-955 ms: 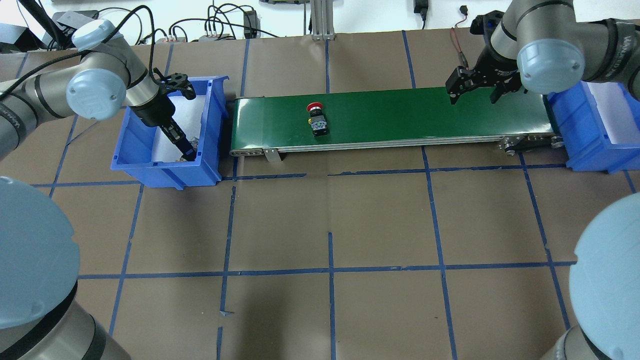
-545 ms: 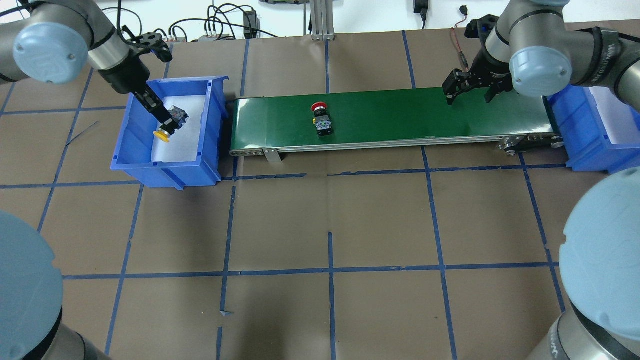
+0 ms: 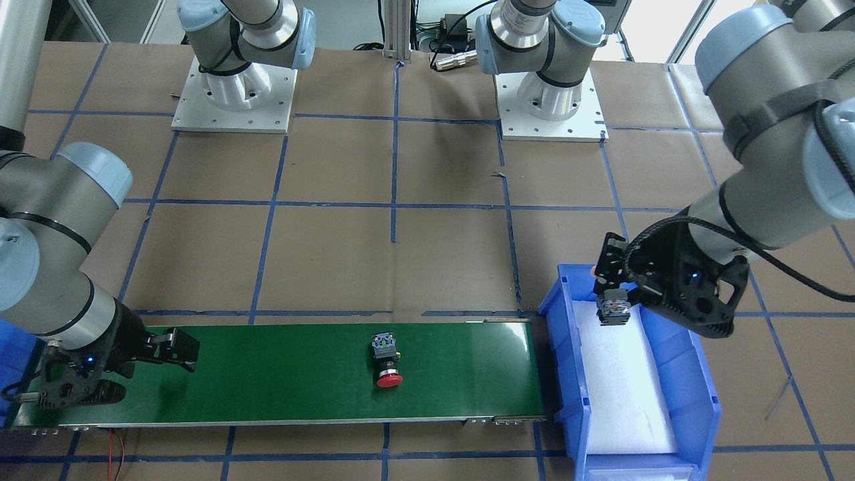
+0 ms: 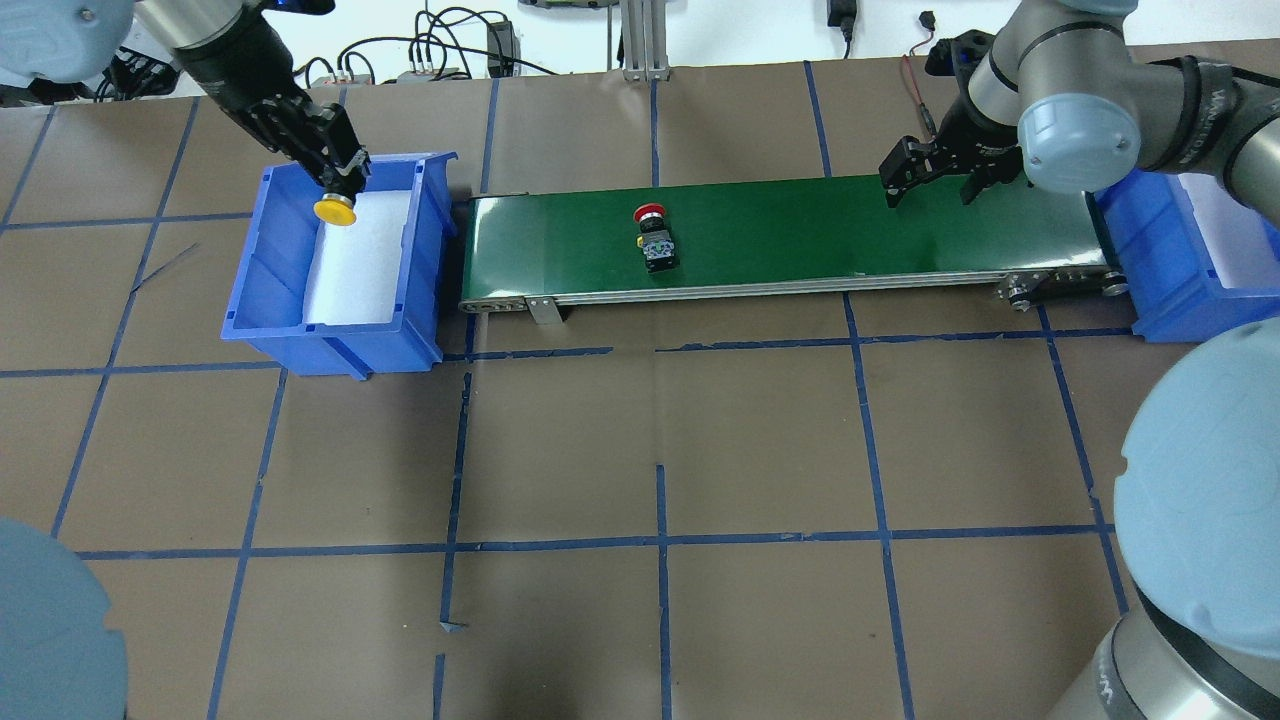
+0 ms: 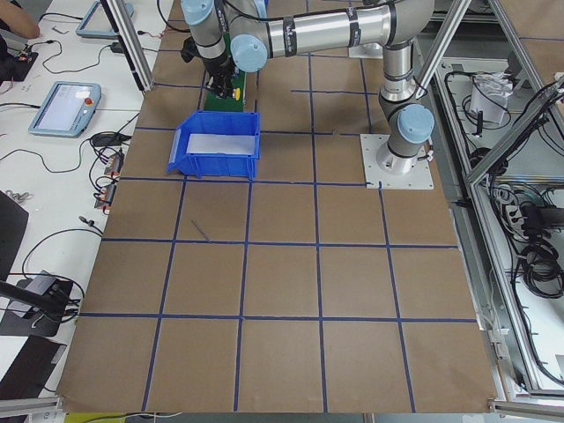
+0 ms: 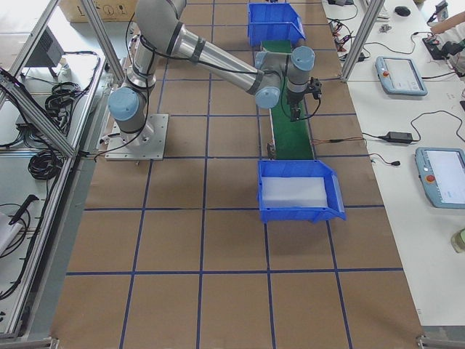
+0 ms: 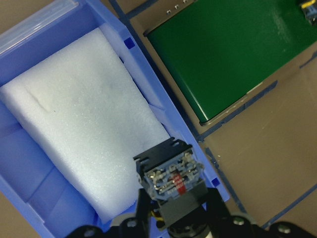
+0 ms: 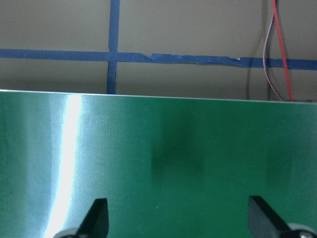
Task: Transport two buttons from left to right
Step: 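Place the yellow button on the conveyor behind the red button and release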
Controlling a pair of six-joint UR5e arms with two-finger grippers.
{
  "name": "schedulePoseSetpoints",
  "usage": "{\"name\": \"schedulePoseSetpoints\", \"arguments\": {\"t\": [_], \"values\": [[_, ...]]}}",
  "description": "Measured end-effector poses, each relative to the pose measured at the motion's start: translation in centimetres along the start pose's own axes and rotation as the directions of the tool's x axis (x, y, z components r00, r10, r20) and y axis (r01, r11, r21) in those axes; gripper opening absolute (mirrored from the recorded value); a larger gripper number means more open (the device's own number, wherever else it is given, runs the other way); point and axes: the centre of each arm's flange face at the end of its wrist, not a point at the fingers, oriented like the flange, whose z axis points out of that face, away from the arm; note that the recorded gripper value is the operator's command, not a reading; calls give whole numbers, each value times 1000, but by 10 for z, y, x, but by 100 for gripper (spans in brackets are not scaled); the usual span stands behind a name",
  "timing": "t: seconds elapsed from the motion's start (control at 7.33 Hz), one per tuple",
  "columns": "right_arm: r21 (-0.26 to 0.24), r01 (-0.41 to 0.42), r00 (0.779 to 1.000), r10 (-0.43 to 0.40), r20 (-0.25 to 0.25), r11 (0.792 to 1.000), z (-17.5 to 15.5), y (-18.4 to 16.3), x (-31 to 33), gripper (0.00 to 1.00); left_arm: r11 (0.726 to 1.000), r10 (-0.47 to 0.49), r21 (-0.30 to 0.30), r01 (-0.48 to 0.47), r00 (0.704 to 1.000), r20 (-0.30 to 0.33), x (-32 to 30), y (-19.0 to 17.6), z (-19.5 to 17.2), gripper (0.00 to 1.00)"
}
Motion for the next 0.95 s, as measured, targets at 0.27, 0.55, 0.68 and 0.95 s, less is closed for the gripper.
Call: {"name": "schedulePoseSetpoints", "arguments": {"t": [0.27,0.55,0.68,0.95], "values": [[0,-7,1000,7,16,1000,2,0,1,100,987,-162,12,162,987,13,53,-24,43,19],[1,-10,1000,10,28,1000,3,0,1,100,980,-193,55,191,981,22,80,-53,105,19],[1,-11,1000,11,28,1000,3,0,1,100,981,-186,57,184,982,21,84,-63,128,20],[0,-13,1000,13,25,1000,3,0,2,100,985,-161,65,160,987,15,82,-73,149,24]]}}
